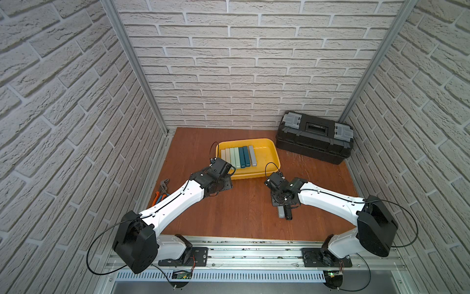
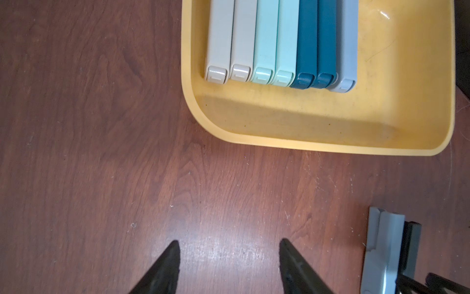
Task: Put the pruning pliers into the storage box
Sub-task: Pick up the pruning pliers from the center of the board.
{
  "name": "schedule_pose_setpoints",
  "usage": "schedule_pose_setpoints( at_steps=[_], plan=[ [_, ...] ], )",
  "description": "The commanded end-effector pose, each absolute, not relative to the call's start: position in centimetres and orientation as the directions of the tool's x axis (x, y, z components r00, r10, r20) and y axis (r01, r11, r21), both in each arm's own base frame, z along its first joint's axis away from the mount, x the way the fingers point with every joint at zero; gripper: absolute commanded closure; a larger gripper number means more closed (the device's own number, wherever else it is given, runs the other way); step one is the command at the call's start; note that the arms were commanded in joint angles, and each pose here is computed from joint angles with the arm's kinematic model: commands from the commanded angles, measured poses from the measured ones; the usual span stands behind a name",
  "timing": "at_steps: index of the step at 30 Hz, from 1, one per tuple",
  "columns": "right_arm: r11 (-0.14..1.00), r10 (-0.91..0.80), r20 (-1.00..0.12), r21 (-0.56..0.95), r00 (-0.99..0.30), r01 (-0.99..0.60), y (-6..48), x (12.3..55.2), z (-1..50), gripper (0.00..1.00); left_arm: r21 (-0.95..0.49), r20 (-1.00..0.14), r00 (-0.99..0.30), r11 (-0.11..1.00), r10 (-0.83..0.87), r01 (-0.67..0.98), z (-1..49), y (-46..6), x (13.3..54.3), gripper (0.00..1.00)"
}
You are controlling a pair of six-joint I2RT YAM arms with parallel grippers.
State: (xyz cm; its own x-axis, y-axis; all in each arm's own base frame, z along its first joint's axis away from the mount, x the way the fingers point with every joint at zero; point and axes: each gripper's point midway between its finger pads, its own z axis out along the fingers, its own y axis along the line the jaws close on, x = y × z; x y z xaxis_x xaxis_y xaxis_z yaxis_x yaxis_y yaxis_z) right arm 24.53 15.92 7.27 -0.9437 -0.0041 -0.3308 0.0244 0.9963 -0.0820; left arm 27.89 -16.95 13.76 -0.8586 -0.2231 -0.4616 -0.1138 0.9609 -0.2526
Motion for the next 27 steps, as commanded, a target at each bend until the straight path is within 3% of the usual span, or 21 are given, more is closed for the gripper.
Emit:
schedule_pose_setpoints(
  at_steps=[1,27],
  plan=[
    [0.997,0.032,-0.345,-0.058,-0.938,0.055,16.4,24.8,6.9,0.49,-0.249,-0.471,-0.853,0.962,-0.223,-0.114,14.0,-17.1,28.1,0.38],
    [0.989,0.054,-0.313,-0.113,-0.948,0.094,16.3,26.1,4.6,0.49,-0.245,-0.474,-0.851,0.962,-0.225,-0.117,14.0,-16.8,28.1,0.38]
  ],
)
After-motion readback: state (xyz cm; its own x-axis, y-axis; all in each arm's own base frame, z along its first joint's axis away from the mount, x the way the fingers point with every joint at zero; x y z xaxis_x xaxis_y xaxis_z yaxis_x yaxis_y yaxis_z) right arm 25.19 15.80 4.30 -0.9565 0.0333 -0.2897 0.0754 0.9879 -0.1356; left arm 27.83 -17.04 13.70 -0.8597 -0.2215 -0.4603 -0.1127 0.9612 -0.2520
